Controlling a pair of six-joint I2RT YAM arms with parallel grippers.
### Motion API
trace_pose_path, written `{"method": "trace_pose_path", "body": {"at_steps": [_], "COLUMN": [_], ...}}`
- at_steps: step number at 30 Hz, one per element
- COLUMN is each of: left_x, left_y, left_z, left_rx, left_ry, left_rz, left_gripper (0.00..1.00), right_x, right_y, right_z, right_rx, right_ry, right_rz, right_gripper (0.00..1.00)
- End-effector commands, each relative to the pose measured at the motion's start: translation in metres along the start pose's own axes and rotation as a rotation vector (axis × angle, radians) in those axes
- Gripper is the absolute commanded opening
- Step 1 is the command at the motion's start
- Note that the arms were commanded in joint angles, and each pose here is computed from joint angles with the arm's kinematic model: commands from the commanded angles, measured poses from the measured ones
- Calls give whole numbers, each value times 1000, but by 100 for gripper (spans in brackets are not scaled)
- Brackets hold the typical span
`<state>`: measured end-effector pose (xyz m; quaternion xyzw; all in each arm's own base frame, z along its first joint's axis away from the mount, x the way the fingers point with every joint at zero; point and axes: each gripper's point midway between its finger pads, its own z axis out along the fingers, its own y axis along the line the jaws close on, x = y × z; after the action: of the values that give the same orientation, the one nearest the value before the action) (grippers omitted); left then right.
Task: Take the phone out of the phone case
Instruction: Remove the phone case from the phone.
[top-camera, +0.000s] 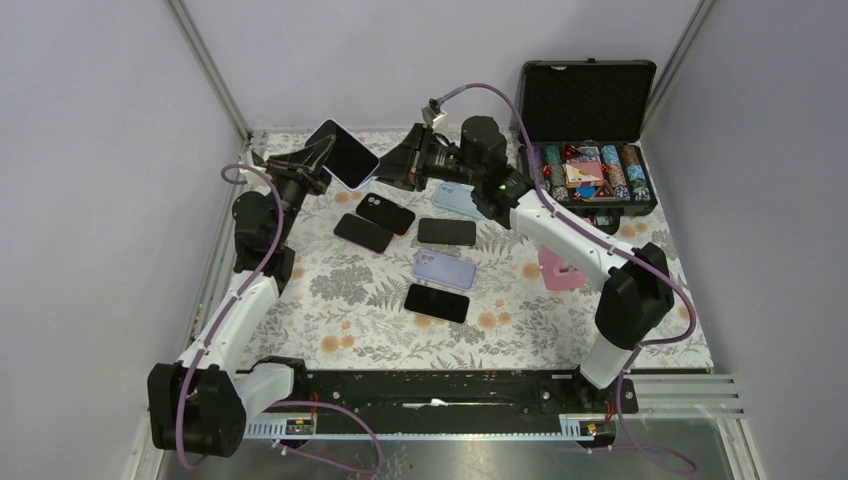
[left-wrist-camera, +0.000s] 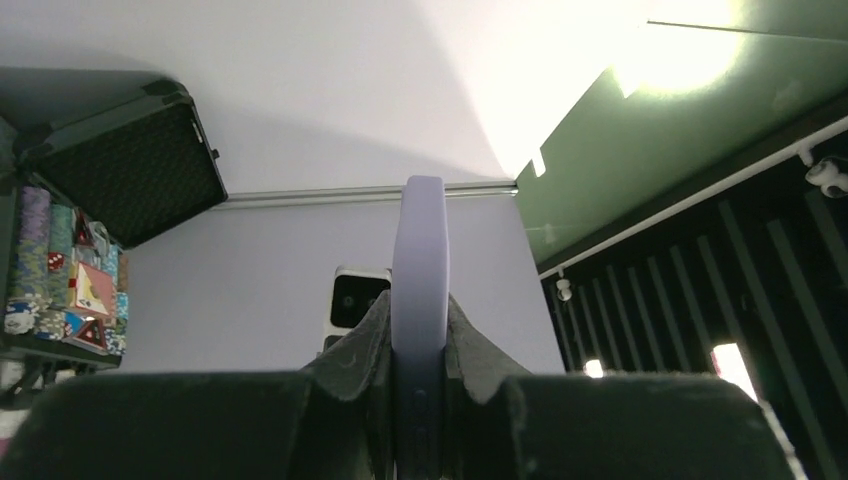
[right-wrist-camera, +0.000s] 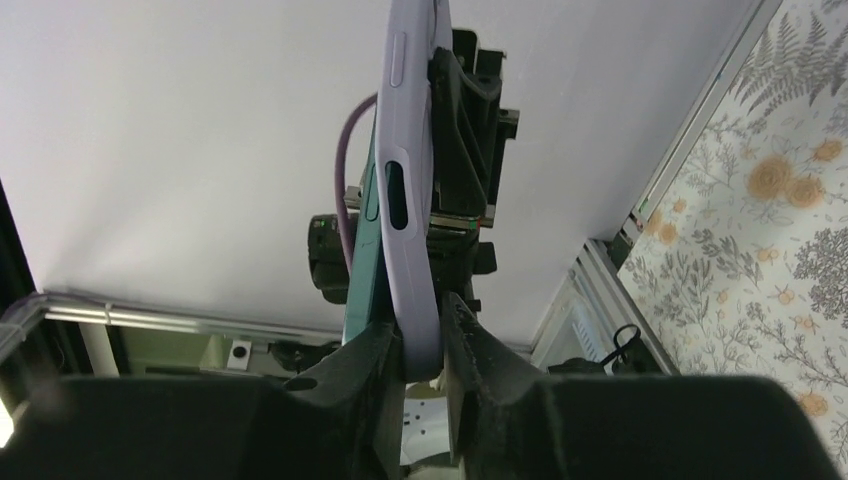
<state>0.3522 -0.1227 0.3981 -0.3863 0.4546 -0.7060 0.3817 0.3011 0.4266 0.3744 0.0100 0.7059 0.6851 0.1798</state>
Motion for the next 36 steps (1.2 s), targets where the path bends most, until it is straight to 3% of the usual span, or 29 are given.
{"method": "trace_pose_path", "body": {"at_steps": [1,4,5,7,8,10,11,16,21,27,31,36], "left_x": [82,90,94,96,98,96,93,74,65,66,65,51], "left_y": [-132,-122,-117,-101,-94,-73,-62,-30,-32,-36,-37,-6], "left_z": [-40,-38,-38,-37,-38,-39,-40,-50,-58,-59,-55,-45], "left_rx": [382,336,320,248,230,138,101,-29,-23,-2,12,-120], "left_ry": [264,300,320,361,395,443,467,546,603,630,628,603], "left_rz": [128,237,280,357,424,525,582,698,735,676,610,527], "left_gripper": [0,3,14,48,59,74,76,77,75,63,61,57], "right_x": [59,58,57,52,49,40,37,27,22,15,18,21], "right_y": [-52,-38,-33,-23,-20,-16,-13,-2,3,14,14,3], "right_z": [12,8,5,-4,-9,-22,-28,-53,-68,-75,-76,-75], "right_rx": [132,83,70,36,23,11,1,-48,-80,-166,-164,-130], "right_ry": [218,230,231,225,220,205,203,217,230,254,293,315], "right_rz": [65,9,-14,-48,-64,-86,-96,-125,-114,-81,-104,-123], "right_gripper": [21,0,0,0,0,0,0,0,0,0,0,0]}}
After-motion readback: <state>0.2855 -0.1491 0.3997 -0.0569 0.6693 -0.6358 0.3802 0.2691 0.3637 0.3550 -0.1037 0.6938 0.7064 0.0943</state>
